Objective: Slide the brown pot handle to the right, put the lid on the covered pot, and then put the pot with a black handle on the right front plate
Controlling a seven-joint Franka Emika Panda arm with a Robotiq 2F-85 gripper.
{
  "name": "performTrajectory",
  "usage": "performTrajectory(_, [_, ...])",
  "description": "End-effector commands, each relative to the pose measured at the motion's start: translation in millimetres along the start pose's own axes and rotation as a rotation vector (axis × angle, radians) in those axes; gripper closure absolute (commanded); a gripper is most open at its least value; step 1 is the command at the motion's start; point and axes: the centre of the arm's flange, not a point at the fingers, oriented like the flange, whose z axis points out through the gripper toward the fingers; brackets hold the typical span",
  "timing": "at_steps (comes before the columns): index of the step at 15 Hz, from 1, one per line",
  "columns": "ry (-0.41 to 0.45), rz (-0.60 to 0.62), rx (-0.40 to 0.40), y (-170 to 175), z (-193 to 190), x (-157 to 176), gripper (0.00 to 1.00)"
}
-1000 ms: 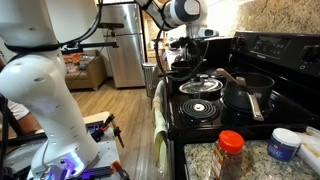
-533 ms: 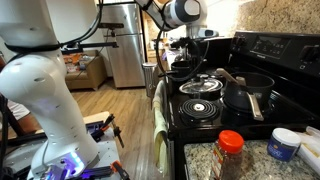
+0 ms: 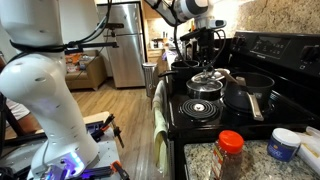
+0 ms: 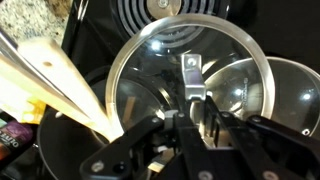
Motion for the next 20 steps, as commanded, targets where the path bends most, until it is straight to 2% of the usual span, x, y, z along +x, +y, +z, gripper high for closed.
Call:
performTrajectory(1, [-0.044, -0.172, 0.021, -16.8, -8.3, 48.2, 0.88])
performTrajectory(8, [-0.033, -0.468, -0.013, -73.0, -29.5, 81.0, 0.88])
performTrajectory(11, [-0.068, -0.545, 0.002, -88.9, -34.7, 81.3, 0.88])
performTrajectory(14, [-0.108, -0.573, -0.001, -90.2, -32.2, 73.9, 0.88])
performTrajectory(20, [-0.076, -0.633, -0.032, -78.9, -6.9, 77.4, 0.88])
